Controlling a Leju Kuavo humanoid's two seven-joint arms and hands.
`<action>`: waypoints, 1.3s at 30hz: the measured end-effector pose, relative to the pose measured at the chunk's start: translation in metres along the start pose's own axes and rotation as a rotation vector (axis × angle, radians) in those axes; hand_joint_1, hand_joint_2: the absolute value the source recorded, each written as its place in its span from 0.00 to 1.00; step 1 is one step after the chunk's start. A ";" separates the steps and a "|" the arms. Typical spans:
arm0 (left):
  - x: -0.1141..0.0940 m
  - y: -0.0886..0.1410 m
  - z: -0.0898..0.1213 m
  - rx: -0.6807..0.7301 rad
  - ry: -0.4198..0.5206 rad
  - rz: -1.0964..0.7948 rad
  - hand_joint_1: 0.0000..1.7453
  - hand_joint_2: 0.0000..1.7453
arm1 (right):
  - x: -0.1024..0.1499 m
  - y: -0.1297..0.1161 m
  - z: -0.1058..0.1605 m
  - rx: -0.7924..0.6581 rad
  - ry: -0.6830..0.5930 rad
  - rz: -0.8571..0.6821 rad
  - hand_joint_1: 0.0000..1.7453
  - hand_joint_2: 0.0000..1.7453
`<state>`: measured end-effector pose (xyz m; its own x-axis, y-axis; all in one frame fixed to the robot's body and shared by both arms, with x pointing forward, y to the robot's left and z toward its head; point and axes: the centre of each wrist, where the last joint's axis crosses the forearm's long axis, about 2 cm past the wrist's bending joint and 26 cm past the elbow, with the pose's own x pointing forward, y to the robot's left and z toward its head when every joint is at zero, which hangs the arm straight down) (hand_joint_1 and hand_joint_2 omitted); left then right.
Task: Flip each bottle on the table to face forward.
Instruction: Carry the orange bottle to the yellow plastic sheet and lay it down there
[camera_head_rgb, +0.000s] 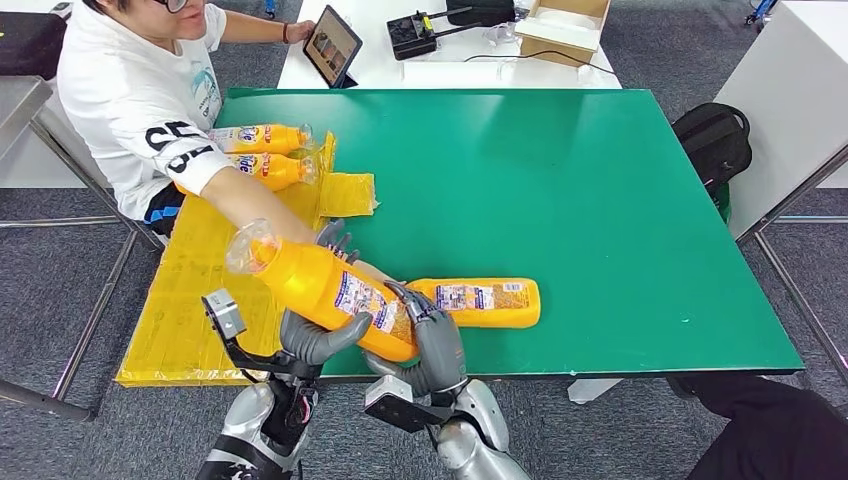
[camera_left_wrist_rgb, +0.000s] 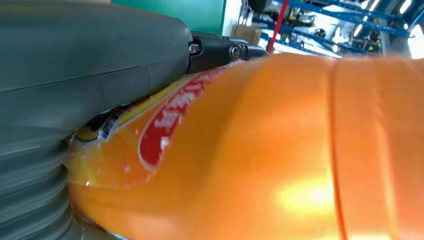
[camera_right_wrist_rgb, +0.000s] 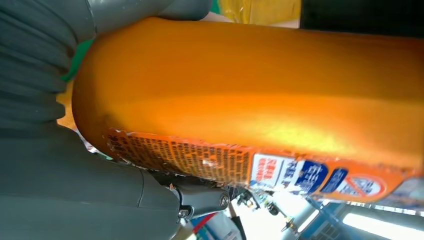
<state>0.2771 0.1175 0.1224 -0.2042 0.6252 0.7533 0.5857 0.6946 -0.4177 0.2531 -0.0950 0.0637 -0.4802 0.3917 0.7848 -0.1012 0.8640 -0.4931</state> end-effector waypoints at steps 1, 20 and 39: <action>0.000 0.000 0.001 -0.002 -0.001 0.015 0.00 1.00 | 0.000 0.001 -0.001 0.010 -0.002 0.001 1.00 1.00; 0.000 0.005 0.010 0.006 -0.025 0.091 1.00 1.00 | -0.002 0.009 -0.004 0.100 0.001 0.016 0.87 1.00; 0.004 0.013 0.002 0.085 -0.032 -0.143 1.00 1.00 | -0.002 0.015 0.004 0.116 0.041 -0.013 0.00 0.00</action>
<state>0.2826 0.1296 0.1195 -0.3069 0.5277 0.7921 0.4806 0.8042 -0.3496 0.2487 -0.0841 0.0526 -0.4424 0.3952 0.8051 -0.2084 0.8278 -0.5209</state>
